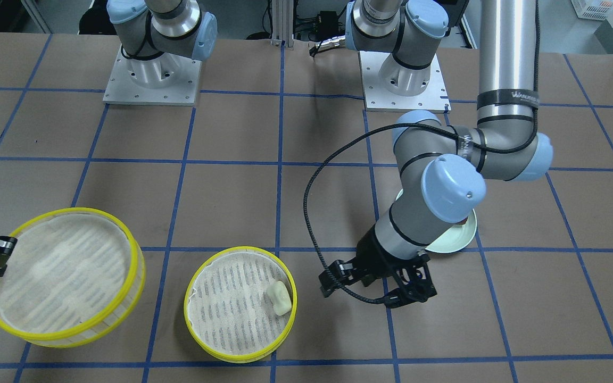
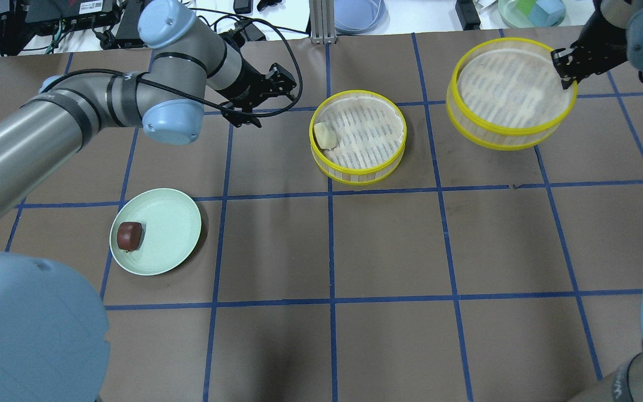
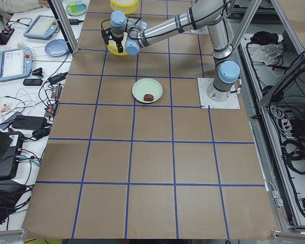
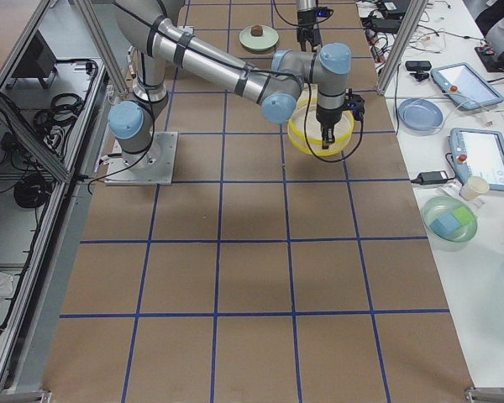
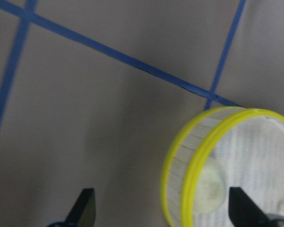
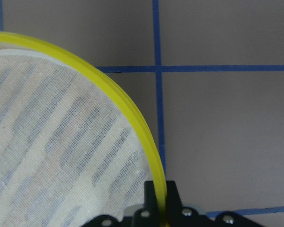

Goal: Stack buns with steamer

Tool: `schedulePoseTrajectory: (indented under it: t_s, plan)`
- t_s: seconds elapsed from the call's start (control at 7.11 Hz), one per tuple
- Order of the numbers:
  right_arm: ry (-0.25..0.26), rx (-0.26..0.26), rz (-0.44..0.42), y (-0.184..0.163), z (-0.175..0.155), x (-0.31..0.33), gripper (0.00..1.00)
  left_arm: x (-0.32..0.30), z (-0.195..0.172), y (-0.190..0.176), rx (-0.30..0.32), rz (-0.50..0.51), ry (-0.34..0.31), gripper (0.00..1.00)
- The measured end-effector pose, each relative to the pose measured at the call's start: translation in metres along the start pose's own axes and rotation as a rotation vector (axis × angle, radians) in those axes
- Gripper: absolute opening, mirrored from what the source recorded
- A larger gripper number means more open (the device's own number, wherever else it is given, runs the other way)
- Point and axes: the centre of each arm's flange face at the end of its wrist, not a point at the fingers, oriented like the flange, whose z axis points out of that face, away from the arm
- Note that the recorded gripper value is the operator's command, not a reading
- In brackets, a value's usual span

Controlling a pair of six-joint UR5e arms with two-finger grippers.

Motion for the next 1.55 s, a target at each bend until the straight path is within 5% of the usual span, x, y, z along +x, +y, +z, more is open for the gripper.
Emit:
schedulePoseTrajectory:
  t_s: [0.42,0.99,1.27,1.55]
  plan:
    - [-0.033,0.014,0.032,0.014,-0.006,-0.141,0.00,-0.095,-0.062,-0.010,-0.060,0.122,-0.263,1.00]
    - [-0.063,0.023,0.063,0.025,0.027,-0.242,0.00,-0.213,-0.042,0.008,-0.260,0.328,-0.265,1.00]
    - [-0.058,0.014,0.081,0.022,0.042,-0.246,0.00,-0.234,-0.014,0.026,-0.366,0.347,-0.247,1.00]
    - [-0.057,0.003,0.098,0.022,0.050,-0.247,0.00,-0.242,-0.006,0.028,-0.398,0.359,-0.272,1.00]
